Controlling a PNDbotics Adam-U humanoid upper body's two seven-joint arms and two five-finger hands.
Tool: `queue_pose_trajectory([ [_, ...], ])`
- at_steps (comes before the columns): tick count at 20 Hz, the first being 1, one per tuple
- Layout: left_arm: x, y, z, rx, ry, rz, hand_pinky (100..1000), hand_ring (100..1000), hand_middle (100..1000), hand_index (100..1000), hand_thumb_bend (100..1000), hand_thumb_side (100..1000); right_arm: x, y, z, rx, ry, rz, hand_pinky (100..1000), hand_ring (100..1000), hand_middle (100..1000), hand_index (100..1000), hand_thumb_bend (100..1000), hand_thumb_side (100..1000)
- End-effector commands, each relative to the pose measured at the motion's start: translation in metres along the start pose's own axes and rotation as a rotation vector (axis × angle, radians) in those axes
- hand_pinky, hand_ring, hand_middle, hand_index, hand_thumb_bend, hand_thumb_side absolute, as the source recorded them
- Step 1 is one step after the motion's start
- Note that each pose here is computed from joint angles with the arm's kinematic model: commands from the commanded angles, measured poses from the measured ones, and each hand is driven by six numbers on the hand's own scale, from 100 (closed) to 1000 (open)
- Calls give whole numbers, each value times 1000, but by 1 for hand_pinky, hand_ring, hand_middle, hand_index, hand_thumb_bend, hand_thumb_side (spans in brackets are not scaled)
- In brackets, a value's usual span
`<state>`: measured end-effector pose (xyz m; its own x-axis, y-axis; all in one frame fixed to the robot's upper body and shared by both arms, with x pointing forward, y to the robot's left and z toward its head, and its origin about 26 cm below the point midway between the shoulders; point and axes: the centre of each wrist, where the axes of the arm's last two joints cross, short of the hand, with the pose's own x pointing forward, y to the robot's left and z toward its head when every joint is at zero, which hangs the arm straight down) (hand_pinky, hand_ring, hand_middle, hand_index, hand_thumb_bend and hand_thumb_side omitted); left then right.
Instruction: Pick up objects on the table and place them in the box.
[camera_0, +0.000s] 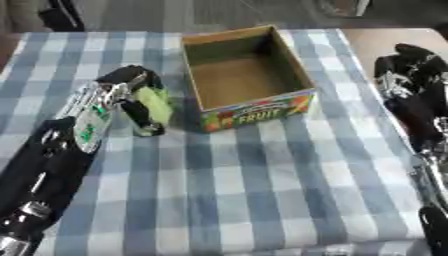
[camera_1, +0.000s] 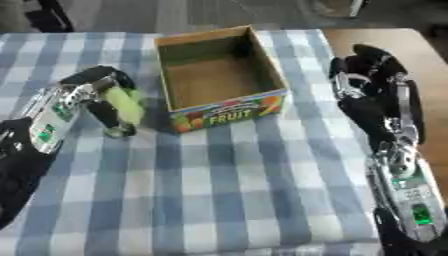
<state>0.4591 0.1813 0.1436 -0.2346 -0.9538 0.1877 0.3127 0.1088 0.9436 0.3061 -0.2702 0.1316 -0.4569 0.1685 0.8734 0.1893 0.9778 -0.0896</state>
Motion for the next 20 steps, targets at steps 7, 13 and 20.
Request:
queue_pose_trajectory([
  [7,11,33,16,116,-53,-6,241,301,414,548,558,100,6,-3,-4,-5,-27,2,628,689,623,759,282,253],
  [13,22,67,38,121,-177,42,232,295,409,549,561,100,6,-4,-4,-6,-25,4,628,689,624,758,281,253],
  [20,39,90,45,266,-205,101,208,280,397,542,562,100,6,-1,-3,8,-23,-2,628,688,624,758,280,253],
])
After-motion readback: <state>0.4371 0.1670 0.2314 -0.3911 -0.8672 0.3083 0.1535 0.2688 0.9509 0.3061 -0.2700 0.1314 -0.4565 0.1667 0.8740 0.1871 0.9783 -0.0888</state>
